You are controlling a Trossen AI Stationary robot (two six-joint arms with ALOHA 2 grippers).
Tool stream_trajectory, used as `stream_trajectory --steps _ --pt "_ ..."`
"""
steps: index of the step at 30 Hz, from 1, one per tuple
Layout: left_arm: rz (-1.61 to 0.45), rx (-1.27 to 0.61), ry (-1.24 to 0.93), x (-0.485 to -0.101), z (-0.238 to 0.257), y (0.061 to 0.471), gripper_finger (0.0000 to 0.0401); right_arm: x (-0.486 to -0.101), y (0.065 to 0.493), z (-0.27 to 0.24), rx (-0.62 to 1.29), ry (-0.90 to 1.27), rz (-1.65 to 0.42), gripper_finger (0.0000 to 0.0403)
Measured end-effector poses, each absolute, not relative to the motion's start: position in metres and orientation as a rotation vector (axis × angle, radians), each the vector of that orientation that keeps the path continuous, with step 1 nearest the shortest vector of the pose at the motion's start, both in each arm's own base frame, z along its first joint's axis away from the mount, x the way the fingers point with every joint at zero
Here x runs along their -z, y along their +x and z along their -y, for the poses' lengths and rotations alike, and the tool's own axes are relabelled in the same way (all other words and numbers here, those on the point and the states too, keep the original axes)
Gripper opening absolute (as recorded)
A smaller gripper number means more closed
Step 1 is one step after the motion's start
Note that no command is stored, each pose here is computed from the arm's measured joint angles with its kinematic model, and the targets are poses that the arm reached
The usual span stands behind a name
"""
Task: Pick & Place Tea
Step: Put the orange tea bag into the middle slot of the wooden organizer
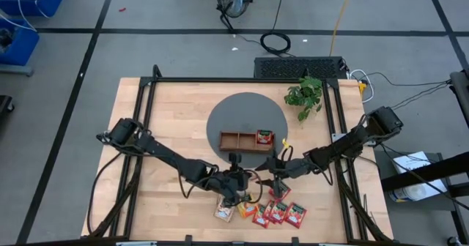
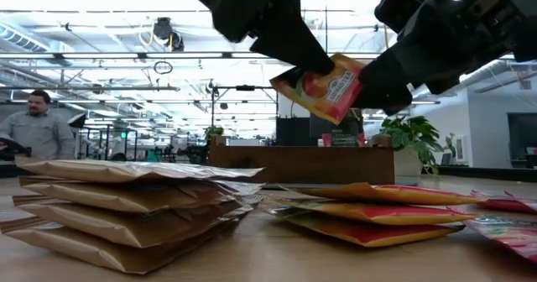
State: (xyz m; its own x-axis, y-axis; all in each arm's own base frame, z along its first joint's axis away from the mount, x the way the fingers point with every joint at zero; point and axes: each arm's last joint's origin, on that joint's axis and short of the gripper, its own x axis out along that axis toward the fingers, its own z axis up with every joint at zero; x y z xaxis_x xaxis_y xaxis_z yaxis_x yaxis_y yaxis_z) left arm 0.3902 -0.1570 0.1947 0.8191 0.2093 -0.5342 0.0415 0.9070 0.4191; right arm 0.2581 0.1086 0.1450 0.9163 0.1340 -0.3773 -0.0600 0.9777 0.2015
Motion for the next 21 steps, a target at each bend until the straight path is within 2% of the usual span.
stream_trajectory --steps 5,8,15,19,21 --pt "-0.609 -0.093 0.419 -0.1947 0.1555 0.391 0.0005 -0.145 0.2583 -0.1082 -0.101 0.164 -0.398 0.0198" --pt "-0.609 -0.092 0.413 -0.1947 0.1547 0.3914 0.0015 -0.145 0.2593 -0.1056 -0.092 0.163 -0.397 0.0174" --pt "-0.613 -0.073 0.398 -0.1944 0.1539 0.392 0.0006 -0.145 0.2613 -0.1007 -0.088 0.113 -0.394 0.0084" --pt "-0.616 -0.069 0.392 -0.1942 0.1509 0.3932 0.0029 -0.1439 0.2608 -0.1006 -0.099 0.048 -0.402 0.0017" --pt "-0.617 -0.066 0.39 -0.1941 0.1503 0.3935 0.0043 -0.1433 0.2607 -0.1002 -0.097 0.034 -0.407 0.0012"
